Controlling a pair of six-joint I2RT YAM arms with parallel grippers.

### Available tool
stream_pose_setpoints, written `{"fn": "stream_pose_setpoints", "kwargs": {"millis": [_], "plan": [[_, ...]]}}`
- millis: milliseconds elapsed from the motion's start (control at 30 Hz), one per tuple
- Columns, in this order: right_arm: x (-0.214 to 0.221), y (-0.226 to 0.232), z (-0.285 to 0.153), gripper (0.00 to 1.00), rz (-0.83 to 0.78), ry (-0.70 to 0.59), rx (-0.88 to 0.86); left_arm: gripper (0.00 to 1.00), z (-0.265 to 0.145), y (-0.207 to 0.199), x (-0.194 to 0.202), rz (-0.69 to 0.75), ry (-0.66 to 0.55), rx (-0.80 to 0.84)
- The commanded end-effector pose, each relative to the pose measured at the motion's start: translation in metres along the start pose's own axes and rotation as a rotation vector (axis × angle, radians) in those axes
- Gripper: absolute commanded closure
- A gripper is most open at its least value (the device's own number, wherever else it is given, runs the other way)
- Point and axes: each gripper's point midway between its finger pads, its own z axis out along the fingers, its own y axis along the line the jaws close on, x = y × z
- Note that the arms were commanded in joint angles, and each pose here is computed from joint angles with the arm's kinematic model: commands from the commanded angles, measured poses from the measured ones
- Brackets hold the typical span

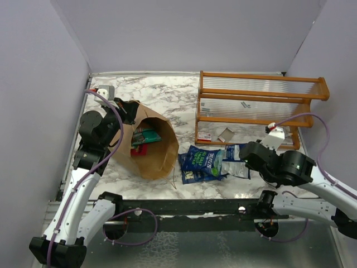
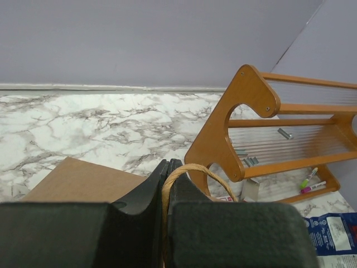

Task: Take the snacks out of the paper bag
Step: Place the snack at the center of the board.

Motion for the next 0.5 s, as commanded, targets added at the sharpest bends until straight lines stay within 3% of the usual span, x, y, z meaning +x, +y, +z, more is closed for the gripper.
{"fn": "stream_pose_setpoints", "kwargs": {"millis": [0,133,467], "plan": [[-0.018,-0.018,0.011,0.99,0.091,-0.153,0.107,1.00,-0.001,-0.007,-0.011,0.006,-0.041,0.029],[-0.019,-0.026,0.029,0.98,0.061,-0.245,0.215,1.00,-0.004,-0.009,-0.012,0.005,-0.042,0.032],[0.019,-0.049,0.057,0.98,0.204,-0.226,0.299,1.00,-0.007,-0.014,-0.014,-0.018,-0.051,0.053]]}}
